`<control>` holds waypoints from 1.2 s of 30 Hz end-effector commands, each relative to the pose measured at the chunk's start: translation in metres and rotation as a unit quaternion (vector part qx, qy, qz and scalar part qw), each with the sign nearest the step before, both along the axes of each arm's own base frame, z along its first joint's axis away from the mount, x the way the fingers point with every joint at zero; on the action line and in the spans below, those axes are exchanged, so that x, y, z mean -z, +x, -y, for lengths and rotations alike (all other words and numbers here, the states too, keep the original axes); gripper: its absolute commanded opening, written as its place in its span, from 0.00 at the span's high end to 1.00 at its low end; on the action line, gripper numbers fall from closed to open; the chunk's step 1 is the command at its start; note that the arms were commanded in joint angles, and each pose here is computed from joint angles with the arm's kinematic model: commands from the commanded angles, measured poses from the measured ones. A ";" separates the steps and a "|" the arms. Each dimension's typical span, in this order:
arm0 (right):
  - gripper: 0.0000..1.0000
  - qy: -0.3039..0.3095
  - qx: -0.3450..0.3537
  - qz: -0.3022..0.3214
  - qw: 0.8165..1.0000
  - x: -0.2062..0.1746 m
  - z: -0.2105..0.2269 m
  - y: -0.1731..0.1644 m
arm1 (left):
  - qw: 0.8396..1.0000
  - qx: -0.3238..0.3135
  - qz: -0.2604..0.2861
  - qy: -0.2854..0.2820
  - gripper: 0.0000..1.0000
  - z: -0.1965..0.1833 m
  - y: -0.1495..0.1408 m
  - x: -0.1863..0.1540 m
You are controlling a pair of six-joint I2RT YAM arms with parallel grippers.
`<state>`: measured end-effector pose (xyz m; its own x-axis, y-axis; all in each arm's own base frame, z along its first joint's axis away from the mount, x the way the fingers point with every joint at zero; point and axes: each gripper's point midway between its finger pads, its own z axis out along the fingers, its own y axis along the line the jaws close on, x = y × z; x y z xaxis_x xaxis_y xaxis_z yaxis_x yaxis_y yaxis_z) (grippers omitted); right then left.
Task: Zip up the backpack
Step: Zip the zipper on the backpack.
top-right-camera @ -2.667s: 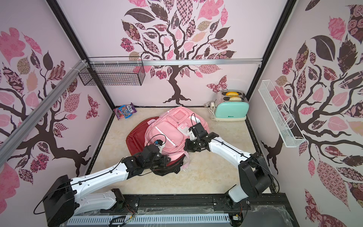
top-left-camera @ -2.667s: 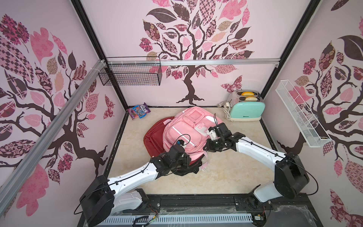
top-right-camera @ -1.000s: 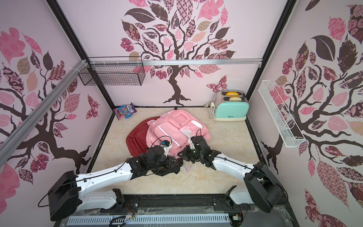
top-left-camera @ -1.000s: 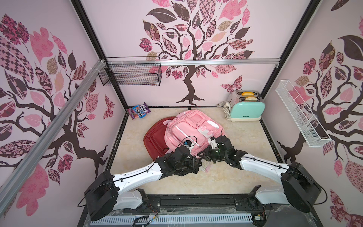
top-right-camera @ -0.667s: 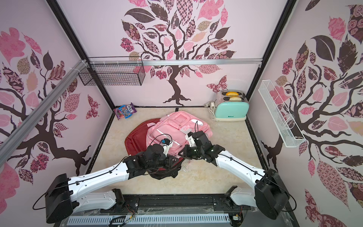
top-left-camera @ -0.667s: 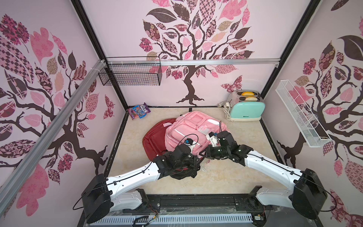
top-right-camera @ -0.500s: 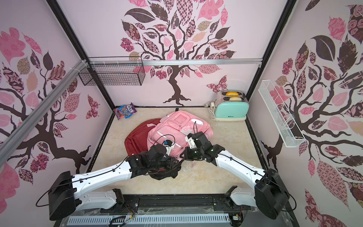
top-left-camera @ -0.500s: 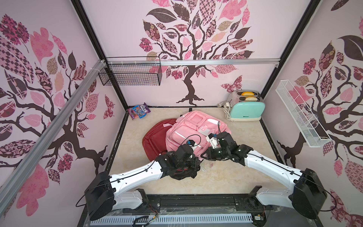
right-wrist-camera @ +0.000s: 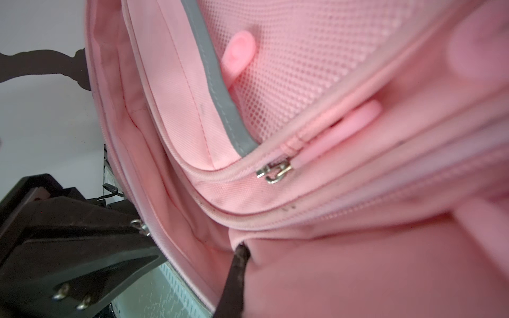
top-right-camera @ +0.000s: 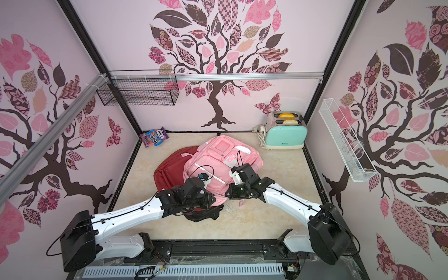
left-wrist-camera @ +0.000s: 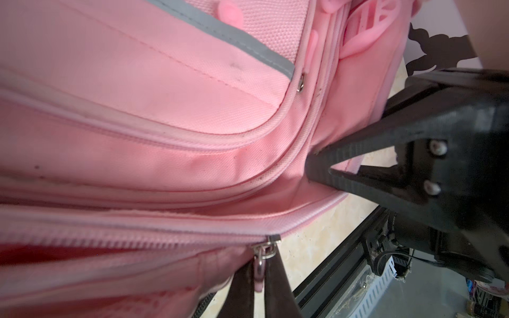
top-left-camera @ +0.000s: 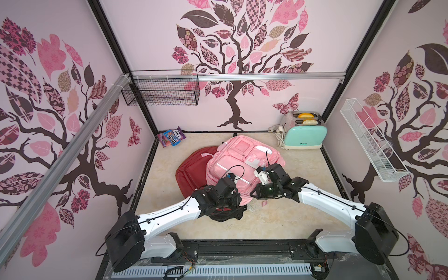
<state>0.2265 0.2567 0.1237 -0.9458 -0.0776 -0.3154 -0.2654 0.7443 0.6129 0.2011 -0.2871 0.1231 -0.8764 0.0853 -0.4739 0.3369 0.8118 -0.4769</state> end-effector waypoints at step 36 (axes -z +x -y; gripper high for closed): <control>0.25 0.135 0.214 -0.163 0.954 0.032 0.021 0.012 | 0.997 0.019 -0.030 -0.070 1.00 0.024 0.013 0.035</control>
<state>0.2387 0.2221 0.0784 -0.9268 0.3755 0.0031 0.2584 0.6317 0.7309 0.2198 -0.3112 0.0955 -0.8931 0.0356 -0.4485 0.3293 0.7310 -0.5976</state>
